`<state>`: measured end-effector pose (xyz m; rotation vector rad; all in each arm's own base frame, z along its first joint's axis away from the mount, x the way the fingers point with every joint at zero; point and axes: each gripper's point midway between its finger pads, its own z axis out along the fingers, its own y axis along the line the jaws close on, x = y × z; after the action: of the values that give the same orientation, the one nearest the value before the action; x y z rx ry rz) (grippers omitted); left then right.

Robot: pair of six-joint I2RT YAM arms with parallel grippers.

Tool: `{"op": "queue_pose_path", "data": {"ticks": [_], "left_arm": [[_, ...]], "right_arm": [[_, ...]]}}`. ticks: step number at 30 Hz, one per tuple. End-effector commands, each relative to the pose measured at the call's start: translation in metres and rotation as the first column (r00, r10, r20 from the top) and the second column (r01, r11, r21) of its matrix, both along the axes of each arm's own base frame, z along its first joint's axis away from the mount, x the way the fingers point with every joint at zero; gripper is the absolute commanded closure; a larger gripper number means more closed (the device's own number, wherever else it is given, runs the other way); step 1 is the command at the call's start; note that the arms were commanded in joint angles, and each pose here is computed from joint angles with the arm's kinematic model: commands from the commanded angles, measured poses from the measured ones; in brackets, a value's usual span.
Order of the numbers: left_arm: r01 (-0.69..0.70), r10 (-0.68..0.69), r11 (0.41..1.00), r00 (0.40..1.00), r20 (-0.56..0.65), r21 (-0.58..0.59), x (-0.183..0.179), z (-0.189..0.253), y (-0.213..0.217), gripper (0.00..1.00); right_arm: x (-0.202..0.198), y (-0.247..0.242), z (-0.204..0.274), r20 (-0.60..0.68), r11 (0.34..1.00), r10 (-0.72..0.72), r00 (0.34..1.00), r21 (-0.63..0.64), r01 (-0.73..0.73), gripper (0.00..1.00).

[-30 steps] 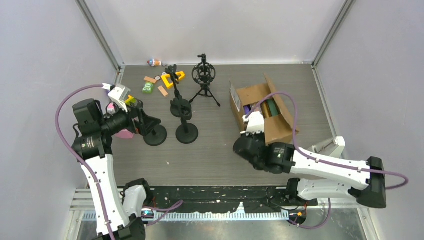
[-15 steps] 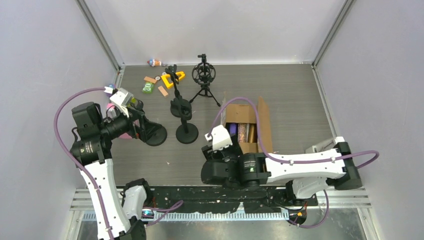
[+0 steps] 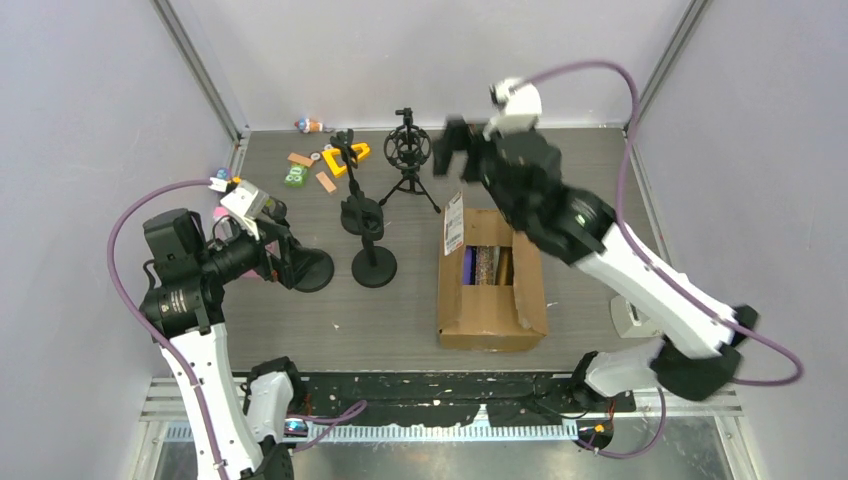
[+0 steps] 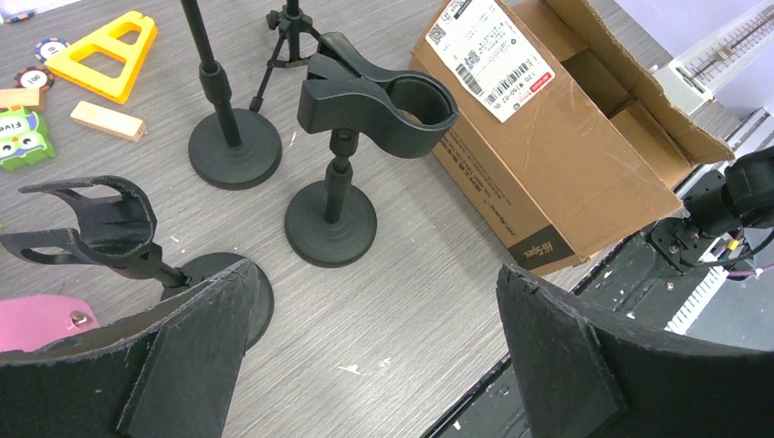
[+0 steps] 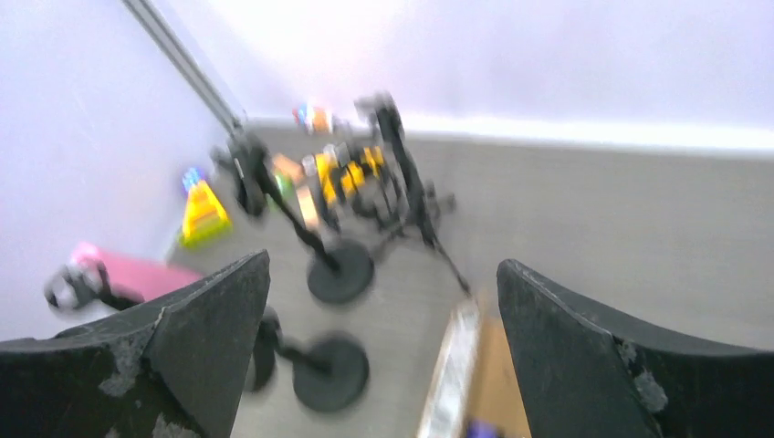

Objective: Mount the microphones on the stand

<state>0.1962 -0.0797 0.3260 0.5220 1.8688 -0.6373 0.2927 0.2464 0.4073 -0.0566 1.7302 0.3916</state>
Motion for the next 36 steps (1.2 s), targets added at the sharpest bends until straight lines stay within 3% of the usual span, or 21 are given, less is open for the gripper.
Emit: {"op": "queue_pose_path", "data": {"ticks": [1,3,7,8,15,21,36], "left_arm": [[-0.003,0.002,1.0,0.999,0.046,0.029,-0.004,0.009,0.0,0.01],[-0.006,0.004,0.999,0.999,0.049,0.033,-0.005,0.01,0.0,0.01],[-0.012,0.01,0.999,0.999,0.053,0.045,-0.005,0.009,0.001,0.01],[-0.013,0.011,0.999,0.998,0.055,0.046,-0.005,0.01,0.001,0.01],[-0.011,0.009,0.999,0.999,0.048,0.041,-0.003,0.008,0.002,0.01],[-0.013,0.012,0.999,0.999,0.051,0.037,-0.001,0.007,0.002,0.01],[-0.031,0.027,0.998,0.998,0.056,0.059,0.002,0.003,0.006,0.01]], "right_arm": [[0.069,0.064,0.014,0.029,0.99,0.113,0.993,-0.083,-0.111,0.0],[0.087,0.066,0.034,0.049,0.992,0.111,0.993,-0.069,-0.107,0.0],[0.136,0.096,0.004,-0.025,0.983,0.113,0.993,-0.142,-0.115,0.0],[0.138,0.095,0.015,-0.012,0.984,0.11,0.994,-0.138,-0.111,0.0],[0.174,0.1,-0.027,-0.058,0.977,0.08,0.995,-0.194,-0.09,0.05],[0.187,0.099,-0.04,-0.066,0.978,0.081,0.995,-0.188,-0.092,0.1],[0.208,0.112,-0.074,-0.121,0.981,0.114,0.986,-0.146,-0.131,0.37]]}}
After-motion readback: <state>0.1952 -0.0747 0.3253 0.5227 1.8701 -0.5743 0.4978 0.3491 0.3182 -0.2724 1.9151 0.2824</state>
